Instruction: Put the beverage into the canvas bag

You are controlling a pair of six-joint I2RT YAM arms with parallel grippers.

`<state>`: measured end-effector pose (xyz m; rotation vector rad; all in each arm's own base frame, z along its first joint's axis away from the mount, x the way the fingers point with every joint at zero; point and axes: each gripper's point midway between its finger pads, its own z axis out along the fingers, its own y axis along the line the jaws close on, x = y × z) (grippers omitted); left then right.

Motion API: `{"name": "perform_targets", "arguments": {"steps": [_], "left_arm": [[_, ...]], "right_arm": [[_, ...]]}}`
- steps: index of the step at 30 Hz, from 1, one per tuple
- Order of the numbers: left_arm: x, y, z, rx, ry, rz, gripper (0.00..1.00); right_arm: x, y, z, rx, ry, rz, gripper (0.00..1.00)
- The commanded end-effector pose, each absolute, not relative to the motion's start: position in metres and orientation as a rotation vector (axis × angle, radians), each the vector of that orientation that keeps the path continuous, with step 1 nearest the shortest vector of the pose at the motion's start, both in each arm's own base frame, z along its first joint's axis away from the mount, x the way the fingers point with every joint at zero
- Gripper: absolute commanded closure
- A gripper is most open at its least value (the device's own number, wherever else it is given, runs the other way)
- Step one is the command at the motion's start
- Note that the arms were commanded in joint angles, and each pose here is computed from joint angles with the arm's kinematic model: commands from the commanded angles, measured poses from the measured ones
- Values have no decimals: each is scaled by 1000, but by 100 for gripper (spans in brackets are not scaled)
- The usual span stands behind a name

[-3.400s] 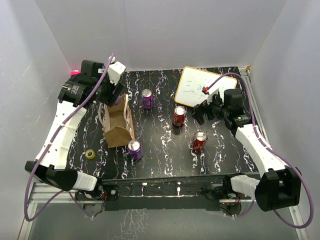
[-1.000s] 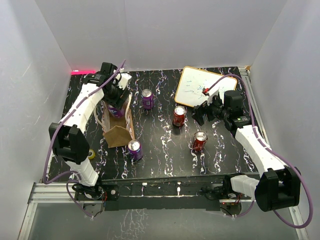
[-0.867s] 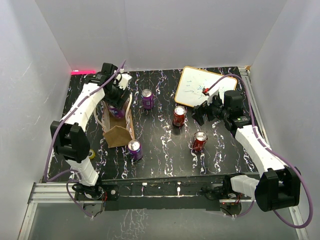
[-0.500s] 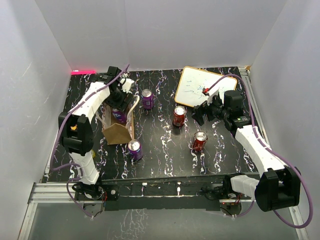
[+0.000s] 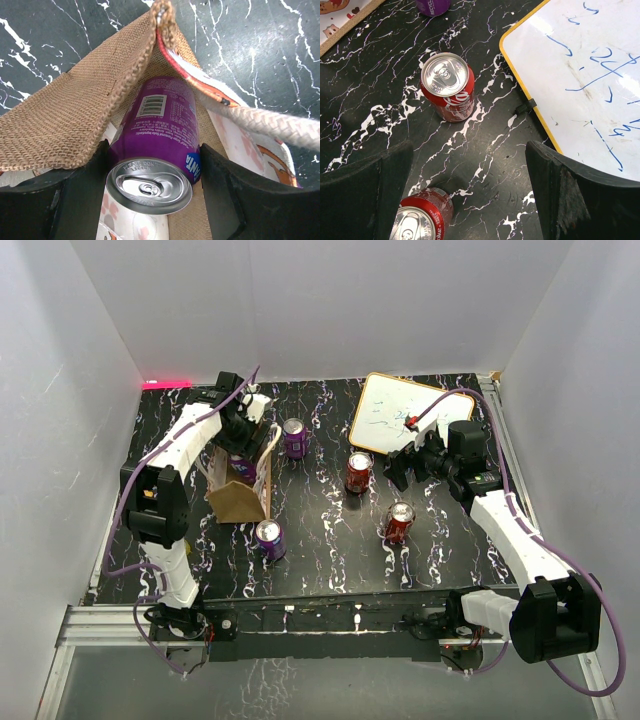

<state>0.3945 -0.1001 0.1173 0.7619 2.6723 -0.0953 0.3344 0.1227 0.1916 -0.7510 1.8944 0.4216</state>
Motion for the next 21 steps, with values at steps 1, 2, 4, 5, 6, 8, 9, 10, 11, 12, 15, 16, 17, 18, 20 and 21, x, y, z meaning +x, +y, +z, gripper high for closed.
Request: {"name": "perform_targets", "arguments": {"steps": [1,2,4,5,6,8,9,10,11,12,15,16,17,18,20,21], "left_arm": [[407,-115,142,724,2580,-181,69],[406,-117,141,723,2579,-196,67],[404,-120,139,724,2586,-225,61],[403,-122,137,728,2591,-240,59],[402,-123,135,731,2595,-250,58],[401,-125,133,733,2599,-272,56],[401,-126,132,735,2599,-276,55],[400,-127,130,736,2602,-285,53],[400,-127,130,736,2603,-288,52],[400,-128,129,737,2604,-291,51],[400,-128,125,735,2604,-295,41],[399,-128,123,737,2605,-300,39],[399,-128,121,739,2607,-302,38],[398,-129,120,740,2610,-306,37],[397,-129,118,742,2613,-308,31],[397,-129,117,744,2614,-307,29]], "right_arm": [[340,123,209,-744,1824,414,2],[340,124,209,-744,1825,414,2],[340,123,208,-745,1825,414,2],[340,123,208,-745,1825,414,2],[340,124,208,-744,1826,414,2],[340,124,208,-746,1824,415,2],[340,124,208,-745,1823,415,2],[340,124,208,-744,1823,415,2],[340,123,208,-744,1824,413,2],[340,123,208,-745,1824,416,2],[340,123,208,-744,1825,417,2],[340,124,209,-744,1824,416,2],[340,123,209,-743,1823,415,2],[340,123,209,-744,1822,415,2],[340,123,209,-744,1824,415,2],[340,123,209,-741,1822,413,2]]}}
